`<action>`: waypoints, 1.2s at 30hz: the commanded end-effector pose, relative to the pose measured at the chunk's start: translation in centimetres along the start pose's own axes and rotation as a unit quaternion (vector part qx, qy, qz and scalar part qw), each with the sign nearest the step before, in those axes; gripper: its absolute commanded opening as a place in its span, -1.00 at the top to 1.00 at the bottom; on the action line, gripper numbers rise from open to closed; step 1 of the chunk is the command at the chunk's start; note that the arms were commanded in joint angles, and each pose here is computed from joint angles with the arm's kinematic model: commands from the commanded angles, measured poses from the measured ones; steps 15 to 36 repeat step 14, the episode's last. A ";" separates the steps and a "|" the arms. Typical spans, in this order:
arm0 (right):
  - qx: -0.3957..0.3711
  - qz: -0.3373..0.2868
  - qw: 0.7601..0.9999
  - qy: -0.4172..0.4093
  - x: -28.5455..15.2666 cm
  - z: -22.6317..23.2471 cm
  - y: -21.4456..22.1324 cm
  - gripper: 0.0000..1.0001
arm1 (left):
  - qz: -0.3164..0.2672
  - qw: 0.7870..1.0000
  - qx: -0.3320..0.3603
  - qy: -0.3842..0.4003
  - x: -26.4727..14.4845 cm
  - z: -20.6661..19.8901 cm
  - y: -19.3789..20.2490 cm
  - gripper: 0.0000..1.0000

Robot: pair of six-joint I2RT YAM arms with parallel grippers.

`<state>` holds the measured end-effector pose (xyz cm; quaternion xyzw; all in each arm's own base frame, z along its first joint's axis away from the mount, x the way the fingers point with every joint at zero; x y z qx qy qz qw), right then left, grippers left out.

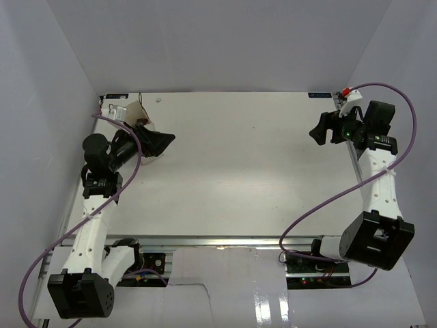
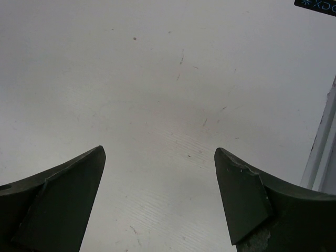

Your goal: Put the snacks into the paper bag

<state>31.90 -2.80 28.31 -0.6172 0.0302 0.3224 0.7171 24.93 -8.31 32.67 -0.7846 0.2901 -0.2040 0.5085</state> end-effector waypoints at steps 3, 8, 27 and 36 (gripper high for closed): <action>-0.048 -0.007 0.999 0.008 -0.7 0.2 0.9 -0.80 | 0.005 1.000 0.005 0.014 0.2 -0.7 1.3 -0.96; -0.051 -0.003 0.999 0.004 -1.0 0.6 1.7 -0.80 | 0.017 1.000 -0.006 0.012 0.1 -0.5 2.8 -0.96; -0.056 -0.007 0.998 0.007 -1.1 0.7 2.0 -0.80 | 0.016 1.000 -0.006 0.004 -0.3 -0.6 3.3 -0.96; -0.056 -0.007 0.998 0.007 -1.1 0.7 2.0 -0.80 | 0.016 1.000 -0.006 0.004 -0.3 -0.6 3.3 -0.96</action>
Point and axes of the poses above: each gripper's point midway between its finger pads, its own x axis out along the fingers, its own z axis along the line the jaws close on, y = z × x, the point moved 7 cm from there along -x, back along the fingers, and after that the axes turned 9 degrees about x, right-handed, at the moved point
